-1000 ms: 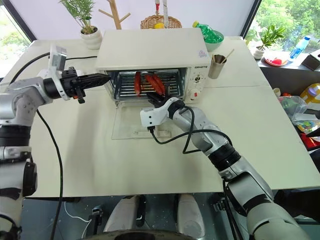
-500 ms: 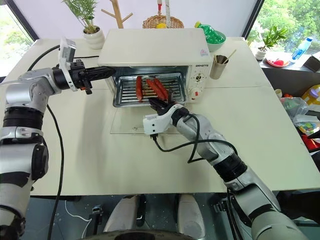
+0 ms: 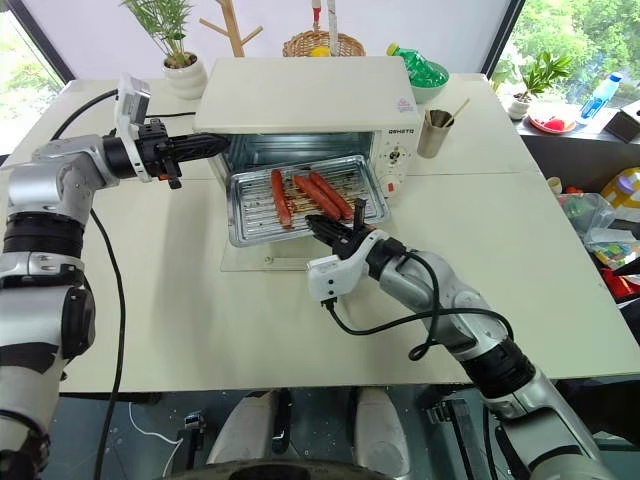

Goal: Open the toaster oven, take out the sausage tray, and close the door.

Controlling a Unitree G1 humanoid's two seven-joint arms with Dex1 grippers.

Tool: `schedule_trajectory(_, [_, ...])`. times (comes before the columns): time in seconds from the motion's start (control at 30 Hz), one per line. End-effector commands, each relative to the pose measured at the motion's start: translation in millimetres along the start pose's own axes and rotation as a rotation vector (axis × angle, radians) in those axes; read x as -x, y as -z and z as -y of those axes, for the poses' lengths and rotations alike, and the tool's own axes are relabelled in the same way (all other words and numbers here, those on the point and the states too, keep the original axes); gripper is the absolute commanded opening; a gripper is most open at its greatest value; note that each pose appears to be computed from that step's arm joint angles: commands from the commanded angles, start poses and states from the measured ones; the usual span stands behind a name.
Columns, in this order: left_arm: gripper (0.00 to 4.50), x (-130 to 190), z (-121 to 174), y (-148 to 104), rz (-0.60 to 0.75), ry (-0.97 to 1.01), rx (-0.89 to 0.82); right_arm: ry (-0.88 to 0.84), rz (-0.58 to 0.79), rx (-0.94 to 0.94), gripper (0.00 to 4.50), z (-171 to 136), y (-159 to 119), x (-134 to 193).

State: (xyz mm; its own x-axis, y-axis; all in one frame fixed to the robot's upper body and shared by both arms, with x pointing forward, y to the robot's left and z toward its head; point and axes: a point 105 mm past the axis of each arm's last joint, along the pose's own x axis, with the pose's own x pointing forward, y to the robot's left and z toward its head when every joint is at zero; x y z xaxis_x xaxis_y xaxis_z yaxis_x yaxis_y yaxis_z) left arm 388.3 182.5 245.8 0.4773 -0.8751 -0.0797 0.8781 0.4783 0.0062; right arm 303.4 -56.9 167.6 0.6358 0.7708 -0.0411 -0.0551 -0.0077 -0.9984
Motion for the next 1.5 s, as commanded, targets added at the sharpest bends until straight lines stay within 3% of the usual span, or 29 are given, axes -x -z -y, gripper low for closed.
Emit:
schedule_trajectory(0.03, [0.00,20,11,-14,0.022,0.033,-0.013,0.049,0.019,0.007,0.05,17,0,14])
schedule_trajectory(0.23, [0.00,57,34,-7,-0.021,0.048,0.063,-0.005,0.052,0.008,0.05,6,-1,26])
schedule_trajectory(0.27, [0.25,64,38,-6,-0.019,0.046,0.099,-0.013,0.056,0.013,0.01,5,-1,27])
schedule_trajectory(0.33, [0.87,72,46,-3,-0.009,0.043,0.163,-0.020,0.064,0.021,0.00,3,-1,29])
schedule_trajectory(0.43, [2.42,80,59,7,0.024,0.024,0.298,-0.024,0.091,0.035,0.00,1,-3,28])
schedule_trajectory(0.57, [4.47,72,79,41,0.005,-0.003,0.456,-0.026,0.136,0.045,0.00,-3,-9,26])
schedule_trajectory(0.93, [4.47,39,98,66,0.085,0.026,0.818,-0.015,0.201,0.032,0.00,-6,-21,26])
schedule_trajectory(1.17, [4.47,16,105,79,0.087,0.027,0.930,0.017,0.216,0.025,0.00,-1,-28,29])
schedule_trajectory(1.5, [4.47,-3,103,78,0.151,0.003,1.018,0.019,0.207,0.024,0.00,1,-29,29])
